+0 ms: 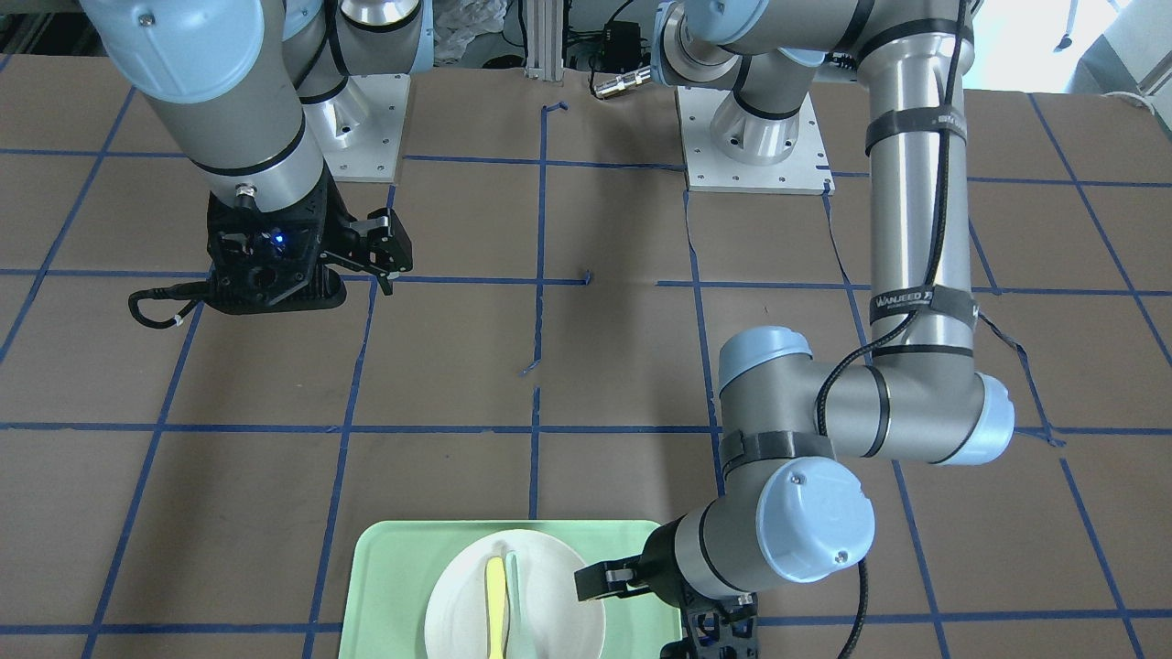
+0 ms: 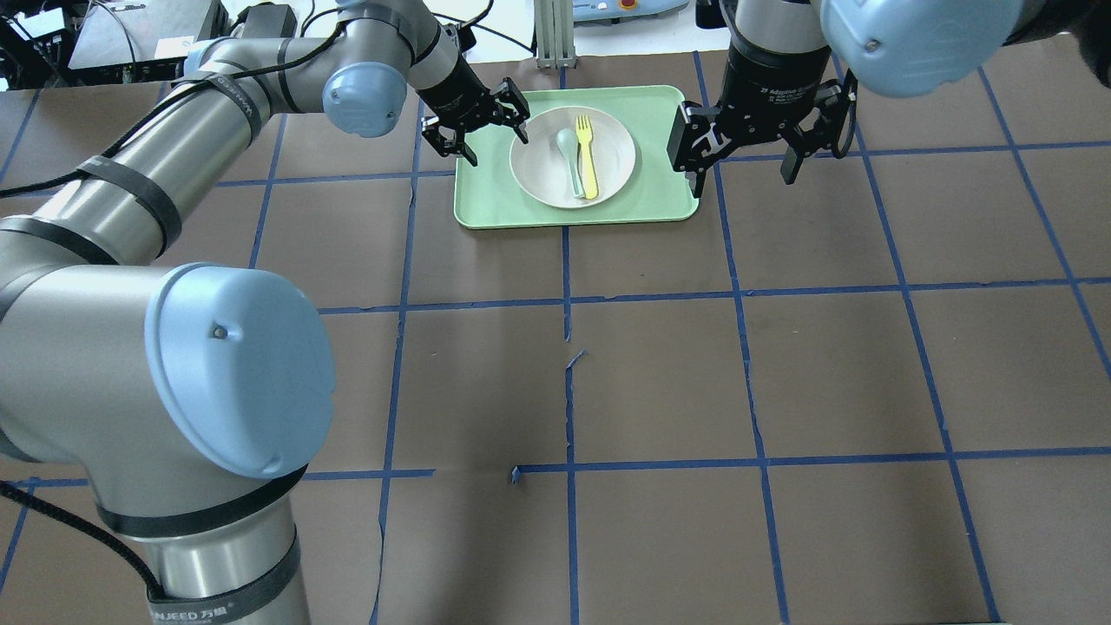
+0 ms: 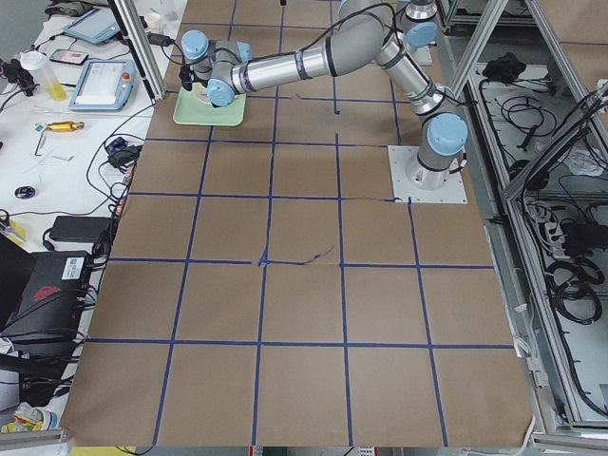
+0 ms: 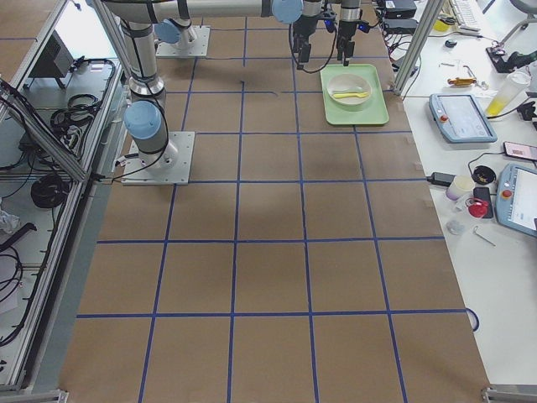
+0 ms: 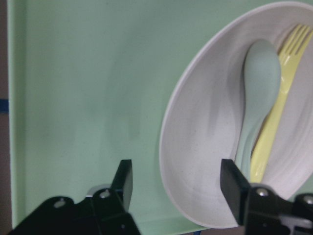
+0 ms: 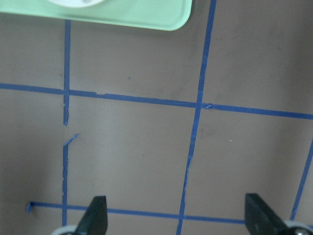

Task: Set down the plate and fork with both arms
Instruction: 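Open the left gripper and raise it off the plate, then move the right gripper over the plate while the left gripper withdraws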

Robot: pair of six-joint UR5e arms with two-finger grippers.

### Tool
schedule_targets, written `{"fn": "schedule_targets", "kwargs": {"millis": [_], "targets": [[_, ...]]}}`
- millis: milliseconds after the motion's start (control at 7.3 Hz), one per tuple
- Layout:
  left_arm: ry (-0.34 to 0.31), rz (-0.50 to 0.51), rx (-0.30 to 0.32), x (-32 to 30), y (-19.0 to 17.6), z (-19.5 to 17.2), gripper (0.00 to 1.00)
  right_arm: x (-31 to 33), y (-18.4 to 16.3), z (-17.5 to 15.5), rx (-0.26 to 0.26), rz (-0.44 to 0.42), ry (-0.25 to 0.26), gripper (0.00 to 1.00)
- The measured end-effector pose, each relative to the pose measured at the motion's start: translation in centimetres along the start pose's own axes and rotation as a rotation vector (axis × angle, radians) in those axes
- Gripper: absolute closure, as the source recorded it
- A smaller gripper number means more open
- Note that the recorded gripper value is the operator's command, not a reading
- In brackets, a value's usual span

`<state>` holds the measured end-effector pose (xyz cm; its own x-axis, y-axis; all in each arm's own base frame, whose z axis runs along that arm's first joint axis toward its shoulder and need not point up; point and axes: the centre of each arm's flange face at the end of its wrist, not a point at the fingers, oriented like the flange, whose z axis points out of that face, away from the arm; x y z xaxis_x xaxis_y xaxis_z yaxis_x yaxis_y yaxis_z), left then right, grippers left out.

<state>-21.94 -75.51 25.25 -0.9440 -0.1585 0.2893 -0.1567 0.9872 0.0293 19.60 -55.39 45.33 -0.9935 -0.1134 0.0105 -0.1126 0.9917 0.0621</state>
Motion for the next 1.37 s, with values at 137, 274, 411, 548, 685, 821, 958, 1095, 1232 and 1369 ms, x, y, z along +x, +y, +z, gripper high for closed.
{"fn": "schedule_targets", "kwargs": {"millis": [137,274,411,548,685,821,958,1095,1232,1369], "targets": [[-0.1,0.005,0.007,-1.2,1.4,-2.0,0.0,-0.1,-1.9,1.4,0.026,0.004,-0.003,0.0],[-0.176,0.02,0.002,-3.1,3.0,-3.4,0.0,-0.2,-3.8,3.1,0.046,0.007,-0.009,0.0],[-0.226,0.038,-0.009,-5.6,4.5,-5.0,0.0,-0.5,-5.6,4.9,0.07,0.007,-0.024,0.0],[-0.265,0.049,-0.02,-7.7,6.0,-6.8,0.0,-1.0,-7.2,6.7,0.085,0.005,-0.039,0.0],[-0.317,0.065,-0.037,-9.2,7.7,-8.9,0.0,-1.5,-8.6,8.3,0.093,0.0,-0.047,0.04],[-0.367,0.086,-0.065,-10.2,9.3,-11.0,0.0,-2.1,-9.9,9.8,0.094,-0.005,-0.063,0.07],[-0.398,0.095,-0.098,-11.1,10.8,-13.1,0.0,-3.0,-11.2,11.2,0.1,-0.012,-0.09,0.25],[-0.409,0.091,-0.125,-11.7,12.2,-14.5,0.0,-3.8,-12.3,12.2,0.109,-0.01,-0.107,0.25],[-0.413,0.085,-0.143,-12.3,13.4,-15.0,0.0,-4.5,-13.7,13.2,0.12,0.0,-0.118,0.25],[-0.413,0.076,-0.154,-12.9,14.1,-15.1,0.0,-5.1,-15.9,14.0,0.142,0.005,-0.124,0.28]]}}
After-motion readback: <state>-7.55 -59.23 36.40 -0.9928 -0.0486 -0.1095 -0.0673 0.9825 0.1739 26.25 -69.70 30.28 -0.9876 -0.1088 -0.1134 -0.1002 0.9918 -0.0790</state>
